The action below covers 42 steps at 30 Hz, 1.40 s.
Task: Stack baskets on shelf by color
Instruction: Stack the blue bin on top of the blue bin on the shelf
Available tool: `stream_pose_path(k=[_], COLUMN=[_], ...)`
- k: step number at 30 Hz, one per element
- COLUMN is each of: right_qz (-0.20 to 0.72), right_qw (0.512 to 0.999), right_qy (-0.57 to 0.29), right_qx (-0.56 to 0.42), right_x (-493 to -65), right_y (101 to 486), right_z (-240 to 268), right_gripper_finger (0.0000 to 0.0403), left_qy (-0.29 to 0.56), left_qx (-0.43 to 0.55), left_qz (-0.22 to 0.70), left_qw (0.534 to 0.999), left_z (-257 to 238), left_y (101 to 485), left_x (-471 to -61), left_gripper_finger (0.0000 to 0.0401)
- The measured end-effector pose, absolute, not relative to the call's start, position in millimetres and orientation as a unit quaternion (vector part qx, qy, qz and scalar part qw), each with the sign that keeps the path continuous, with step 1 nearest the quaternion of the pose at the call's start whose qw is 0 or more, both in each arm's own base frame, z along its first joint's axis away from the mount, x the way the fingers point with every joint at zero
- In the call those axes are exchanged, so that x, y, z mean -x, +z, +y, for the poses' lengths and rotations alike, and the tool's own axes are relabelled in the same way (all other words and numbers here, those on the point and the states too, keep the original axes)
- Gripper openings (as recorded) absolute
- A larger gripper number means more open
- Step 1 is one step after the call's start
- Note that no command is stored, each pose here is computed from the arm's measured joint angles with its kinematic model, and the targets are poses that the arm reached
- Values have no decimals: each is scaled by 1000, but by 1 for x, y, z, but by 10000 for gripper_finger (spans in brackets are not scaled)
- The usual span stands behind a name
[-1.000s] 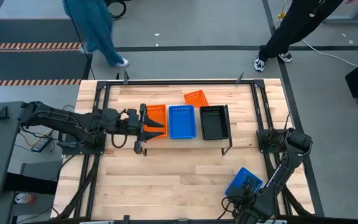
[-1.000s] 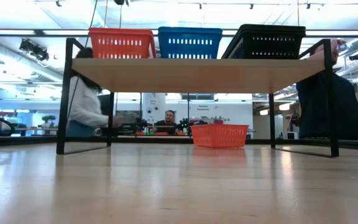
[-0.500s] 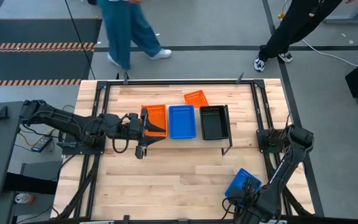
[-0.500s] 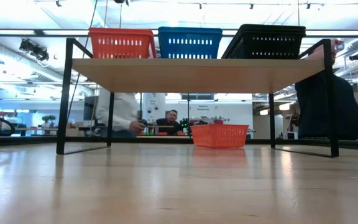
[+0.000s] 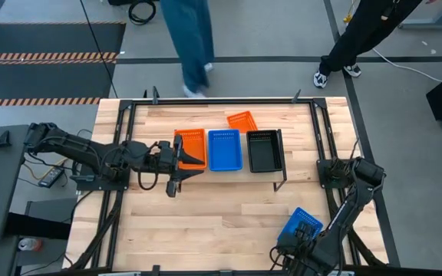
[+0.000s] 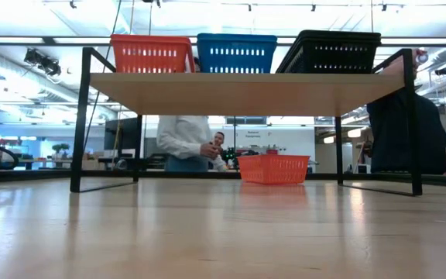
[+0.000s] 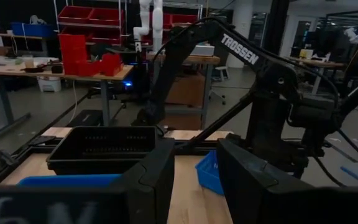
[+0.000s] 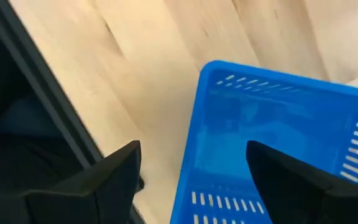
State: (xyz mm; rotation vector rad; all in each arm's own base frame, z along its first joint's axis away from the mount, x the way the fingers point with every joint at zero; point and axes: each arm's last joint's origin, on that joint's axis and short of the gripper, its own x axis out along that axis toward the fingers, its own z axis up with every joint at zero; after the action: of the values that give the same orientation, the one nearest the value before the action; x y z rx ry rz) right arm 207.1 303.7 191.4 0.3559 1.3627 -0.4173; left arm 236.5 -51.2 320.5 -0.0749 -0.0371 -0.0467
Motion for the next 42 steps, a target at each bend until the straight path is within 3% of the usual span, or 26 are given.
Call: stream_pose_path(k=[8, 14, 18, 25, 32, 42], right_qz=[648, 687, 688, 694, 717, 618], right_qw=[720, 695, 699, 702, 683, 776], right_qy=[-211, -195, -183, -155, -137, -107], right_qx=[-130, -87, -74, -47, -37, 64], right_x=[-212, -214, -214, -213, -224, -259], right_y=[161, 139, 140, 144, 173, 286], right_z=[307, 309, 309, 307, 309, 296], right_gripper_finger=[278, 231, 167, 13, 7, 5], left_qy=[-23, -23, -23, -23, -23, -36], left_qx=[37, 37, 37, 38, 41, 49], left_qz=[-19, -19, -19, -19, -21, -27], left_qw=[999, 999, 999, 999, 999, 998], left_z=[-51, -51, -51, -51, -51, -57], left_y=[320, 320, 320, 321, 321, 322], left_x=[-237, -236, -236, -236, -236, -235], left_gripper_finger=[126, 126, 126, 126, 126, 126])
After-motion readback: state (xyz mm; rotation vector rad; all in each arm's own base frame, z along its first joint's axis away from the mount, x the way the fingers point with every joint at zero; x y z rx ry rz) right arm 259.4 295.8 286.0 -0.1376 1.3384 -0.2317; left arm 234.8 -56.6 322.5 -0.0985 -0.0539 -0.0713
